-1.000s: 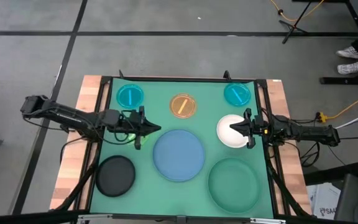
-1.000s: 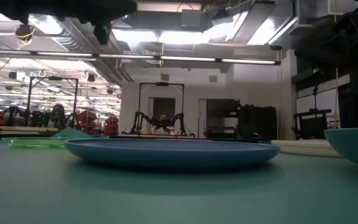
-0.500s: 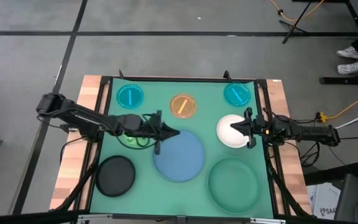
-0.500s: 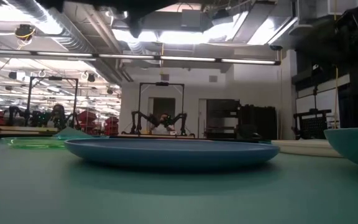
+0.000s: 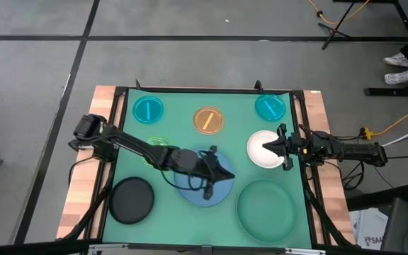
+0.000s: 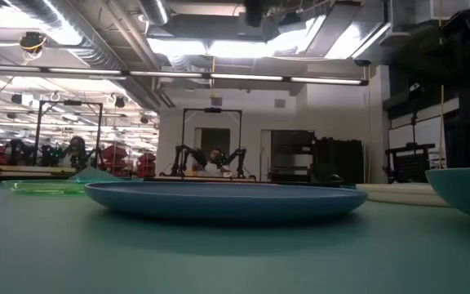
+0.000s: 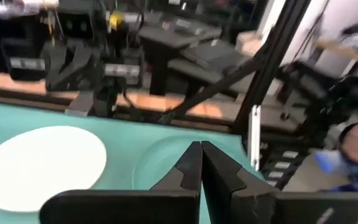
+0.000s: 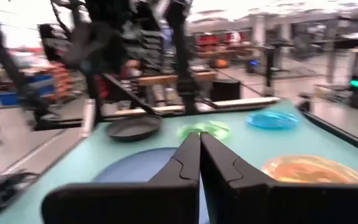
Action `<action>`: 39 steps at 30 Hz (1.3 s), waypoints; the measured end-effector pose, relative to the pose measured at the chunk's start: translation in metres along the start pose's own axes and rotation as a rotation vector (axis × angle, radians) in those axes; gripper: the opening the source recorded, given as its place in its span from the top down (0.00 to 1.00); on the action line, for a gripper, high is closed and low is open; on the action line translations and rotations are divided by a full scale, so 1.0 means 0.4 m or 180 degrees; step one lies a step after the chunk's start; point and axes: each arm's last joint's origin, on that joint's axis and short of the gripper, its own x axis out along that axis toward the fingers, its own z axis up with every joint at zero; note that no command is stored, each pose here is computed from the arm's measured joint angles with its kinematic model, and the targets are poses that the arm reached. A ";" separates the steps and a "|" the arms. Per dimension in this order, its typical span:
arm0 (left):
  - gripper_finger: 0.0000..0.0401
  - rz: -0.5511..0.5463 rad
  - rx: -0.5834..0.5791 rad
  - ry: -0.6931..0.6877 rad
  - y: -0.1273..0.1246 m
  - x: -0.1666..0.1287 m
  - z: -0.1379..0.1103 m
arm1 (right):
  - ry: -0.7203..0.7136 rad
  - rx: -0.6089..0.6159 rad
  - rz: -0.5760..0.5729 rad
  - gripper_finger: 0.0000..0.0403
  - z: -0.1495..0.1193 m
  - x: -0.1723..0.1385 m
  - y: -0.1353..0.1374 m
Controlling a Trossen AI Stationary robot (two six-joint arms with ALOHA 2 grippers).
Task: Stack plastic plates
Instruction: Stack the green plate on top of the blue plate
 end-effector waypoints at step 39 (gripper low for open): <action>0.61 0.0844 -0.1038 0.0734 0.034 0.267 -0.260 | 0.0272 0.0336 -0.0067 1.00 -0.020 -0.001 -0.003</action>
